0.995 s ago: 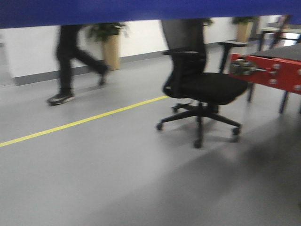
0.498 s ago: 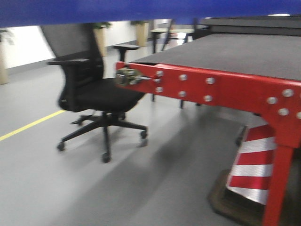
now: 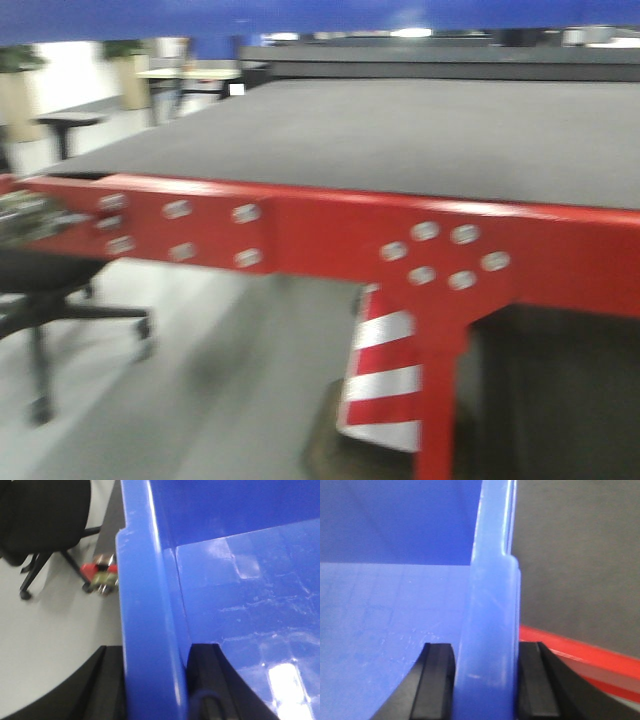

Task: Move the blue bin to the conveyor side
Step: 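Approach the conveyor and hold the bin above its grey belt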

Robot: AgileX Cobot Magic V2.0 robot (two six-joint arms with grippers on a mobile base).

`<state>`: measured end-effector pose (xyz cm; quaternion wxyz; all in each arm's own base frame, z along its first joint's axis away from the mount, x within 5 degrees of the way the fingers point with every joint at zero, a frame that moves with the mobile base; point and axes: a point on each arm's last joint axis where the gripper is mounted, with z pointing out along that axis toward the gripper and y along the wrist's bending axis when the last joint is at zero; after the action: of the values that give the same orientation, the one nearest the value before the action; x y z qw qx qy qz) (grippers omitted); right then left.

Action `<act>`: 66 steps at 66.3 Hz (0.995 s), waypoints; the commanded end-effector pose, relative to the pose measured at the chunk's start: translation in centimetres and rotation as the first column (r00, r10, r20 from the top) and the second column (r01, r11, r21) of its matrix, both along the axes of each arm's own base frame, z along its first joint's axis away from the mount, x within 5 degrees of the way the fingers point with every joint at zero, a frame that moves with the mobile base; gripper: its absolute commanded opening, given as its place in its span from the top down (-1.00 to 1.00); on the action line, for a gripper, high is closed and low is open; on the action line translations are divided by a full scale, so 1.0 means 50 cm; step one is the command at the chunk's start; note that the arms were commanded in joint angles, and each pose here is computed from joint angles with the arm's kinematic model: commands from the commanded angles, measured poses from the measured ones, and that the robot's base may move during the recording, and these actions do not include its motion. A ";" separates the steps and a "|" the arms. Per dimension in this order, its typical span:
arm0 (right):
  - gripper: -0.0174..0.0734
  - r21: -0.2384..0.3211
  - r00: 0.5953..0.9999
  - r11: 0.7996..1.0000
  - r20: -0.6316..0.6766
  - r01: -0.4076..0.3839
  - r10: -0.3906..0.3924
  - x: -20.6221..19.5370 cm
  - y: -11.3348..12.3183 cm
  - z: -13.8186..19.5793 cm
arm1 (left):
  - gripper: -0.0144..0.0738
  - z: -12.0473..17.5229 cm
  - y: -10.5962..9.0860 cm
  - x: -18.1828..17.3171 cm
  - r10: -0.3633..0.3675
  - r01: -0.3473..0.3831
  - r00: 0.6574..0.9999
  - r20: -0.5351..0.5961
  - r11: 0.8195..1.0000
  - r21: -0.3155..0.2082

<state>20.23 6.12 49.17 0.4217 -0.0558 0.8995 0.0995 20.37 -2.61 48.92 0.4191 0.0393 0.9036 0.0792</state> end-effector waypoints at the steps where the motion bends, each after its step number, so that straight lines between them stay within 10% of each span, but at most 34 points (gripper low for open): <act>1: 0.79 -0.006 0.989 1.000 0.146 0.019 -0.018 -0.007 -0.012 0.033 | 0.72 0.030 0.021 -0.009 0.027 -0.039 0.993 0.115 0.995 0.095; 66: 0.79 -0.006 0.989 1.000 0.146 0.019 -0.018 -0.007 -0.012 0.033 | 0.72 0.030 0.021 -0.009 0.027 -0.039 0.993 0.115 0.995 0.095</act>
<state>20.22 6.19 49.18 0.4213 -0.0535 0.8992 0.1052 20.37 -2.59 48.94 0.4195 0.0395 0.9032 0.0817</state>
